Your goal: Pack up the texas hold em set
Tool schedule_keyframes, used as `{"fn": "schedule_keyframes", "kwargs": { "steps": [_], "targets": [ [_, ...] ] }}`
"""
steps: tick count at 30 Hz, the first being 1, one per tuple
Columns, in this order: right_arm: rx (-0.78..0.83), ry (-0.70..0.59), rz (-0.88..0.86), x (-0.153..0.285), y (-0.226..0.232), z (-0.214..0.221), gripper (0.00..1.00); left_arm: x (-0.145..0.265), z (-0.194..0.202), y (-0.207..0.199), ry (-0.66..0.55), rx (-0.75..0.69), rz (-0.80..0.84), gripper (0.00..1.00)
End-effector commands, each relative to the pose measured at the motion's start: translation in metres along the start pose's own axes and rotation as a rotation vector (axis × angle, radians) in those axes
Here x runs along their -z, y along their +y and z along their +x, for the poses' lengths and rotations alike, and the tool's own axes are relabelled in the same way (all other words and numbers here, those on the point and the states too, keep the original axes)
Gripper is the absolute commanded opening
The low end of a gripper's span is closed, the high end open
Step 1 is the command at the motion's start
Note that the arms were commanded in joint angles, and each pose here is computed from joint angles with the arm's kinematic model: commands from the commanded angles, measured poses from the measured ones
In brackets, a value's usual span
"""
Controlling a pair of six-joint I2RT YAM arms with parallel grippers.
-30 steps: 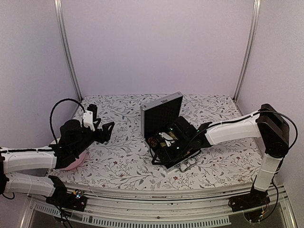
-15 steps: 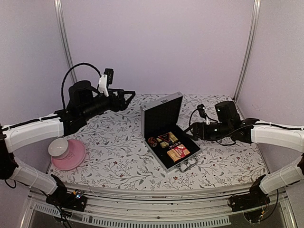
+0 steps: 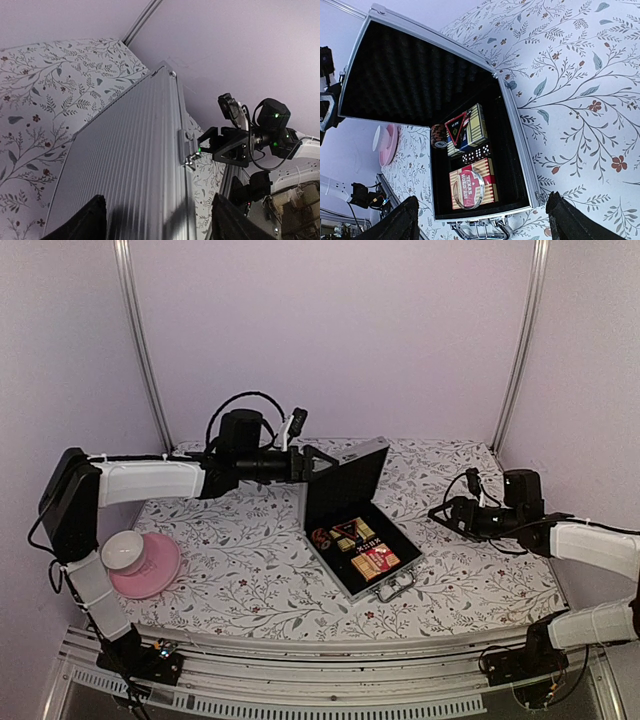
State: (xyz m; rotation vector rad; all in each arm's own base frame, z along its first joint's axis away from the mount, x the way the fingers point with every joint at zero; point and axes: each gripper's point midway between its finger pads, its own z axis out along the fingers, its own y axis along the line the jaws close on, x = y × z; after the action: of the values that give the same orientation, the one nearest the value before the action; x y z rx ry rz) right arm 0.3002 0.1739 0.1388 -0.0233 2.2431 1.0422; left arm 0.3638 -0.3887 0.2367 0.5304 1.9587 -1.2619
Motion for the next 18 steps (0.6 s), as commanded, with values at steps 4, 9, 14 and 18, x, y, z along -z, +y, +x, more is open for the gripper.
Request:
{"fn": "schedule_keyframes", "kwargs": {
  "steps": [4, 9, 14, 18],
  "targets": [
    [0.038, -0.050, -0.099, 0.016, 0.014, -0.011, 0.88, -0.005, 0.036, -0.043, 0.124, 0.006, 0.162, 0.72],
    [0.046, -0.067, -0.121, 0.024, 0.018, -0.016, 0.89, -0.011, 0.088, -0.063, 0.264, -0.016, 0.221, 0.72],
    [0.042, -0.063, -0.126, 0.026, 0.020, -0.015, 0.88, -0.019, 0.174, -0.075, 0.486, -0.023, 0.273, 0.68],
    [-0.001, -0.014, -0.121, 0.025, 0.017, -0.004, 0.84, -0.013, 0.195, -0.078, 0.503, -0.012, 0.276, 0.61]
  ]
}}
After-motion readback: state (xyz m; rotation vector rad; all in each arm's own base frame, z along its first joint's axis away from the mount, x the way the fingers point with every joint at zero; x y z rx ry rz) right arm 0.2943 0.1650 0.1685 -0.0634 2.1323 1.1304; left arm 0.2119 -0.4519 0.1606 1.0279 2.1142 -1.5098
